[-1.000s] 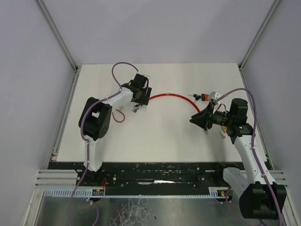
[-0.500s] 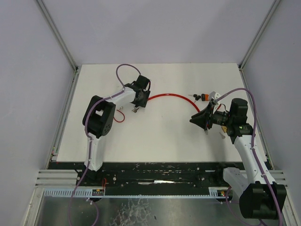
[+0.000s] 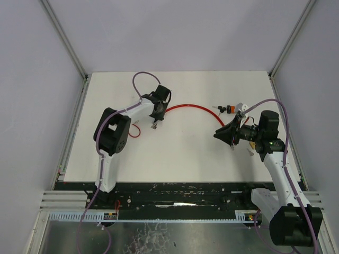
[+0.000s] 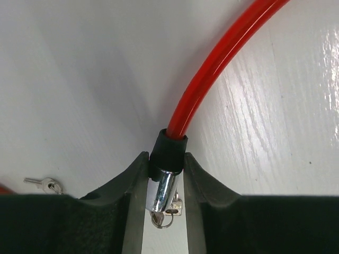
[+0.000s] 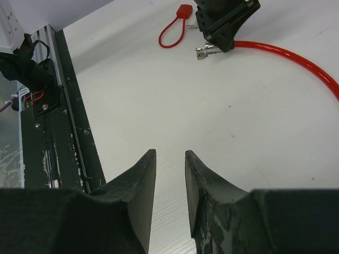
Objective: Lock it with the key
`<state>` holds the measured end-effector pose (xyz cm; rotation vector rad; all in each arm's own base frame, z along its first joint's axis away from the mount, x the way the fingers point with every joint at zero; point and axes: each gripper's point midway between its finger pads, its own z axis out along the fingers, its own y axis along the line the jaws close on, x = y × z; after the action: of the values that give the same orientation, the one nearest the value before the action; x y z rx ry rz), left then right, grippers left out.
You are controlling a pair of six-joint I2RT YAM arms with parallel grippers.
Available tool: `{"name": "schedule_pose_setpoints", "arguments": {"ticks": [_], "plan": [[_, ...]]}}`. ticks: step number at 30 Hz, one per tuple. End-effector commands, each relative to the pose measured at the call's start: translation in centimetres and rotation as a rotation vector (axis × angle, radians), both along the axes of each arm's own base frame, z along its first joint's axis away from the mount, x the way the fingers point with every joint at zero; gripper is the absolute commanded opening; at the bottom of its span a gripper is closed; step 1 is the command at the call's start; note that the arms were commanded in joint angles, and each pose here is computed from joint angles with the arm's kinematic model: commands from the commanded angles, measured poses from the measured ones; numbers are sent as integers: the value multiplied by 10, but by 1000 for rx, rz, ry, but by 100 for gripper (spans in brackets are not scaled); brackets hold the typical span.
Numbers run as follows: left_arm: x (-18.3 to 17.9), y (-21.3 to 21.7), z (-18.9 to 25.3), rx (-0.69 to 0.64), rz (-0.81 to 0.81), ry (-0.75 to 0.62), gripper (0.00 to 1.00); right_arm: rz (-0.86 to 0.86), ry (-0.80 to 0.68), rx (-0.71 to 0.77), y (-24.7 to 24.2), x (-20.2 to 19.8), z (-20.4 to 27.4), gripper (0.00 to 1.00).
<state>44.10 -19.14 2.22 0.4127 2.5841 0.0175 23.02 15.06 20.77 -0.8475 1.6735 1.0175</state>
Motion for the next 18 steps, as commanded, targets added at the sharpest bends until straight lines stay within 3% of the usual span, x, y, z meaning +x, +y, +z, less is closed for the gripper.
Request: {"name": "schedule_pose_setpoints", "arguments": {"ticks": [1, 8, 18], "plan": [[-3, -6, 41, -26, 2, -88, 5, 19, -48, 12, 1, 2, 17, 35], [-34, -13, 79, -128, 34, -193, 0, 22, -53, 12, 1, 2, 17, 35], [-88, -17, 81, -323, 110, -258, 0, 43, -50, 20, 2, -1, 14, 35]]}}
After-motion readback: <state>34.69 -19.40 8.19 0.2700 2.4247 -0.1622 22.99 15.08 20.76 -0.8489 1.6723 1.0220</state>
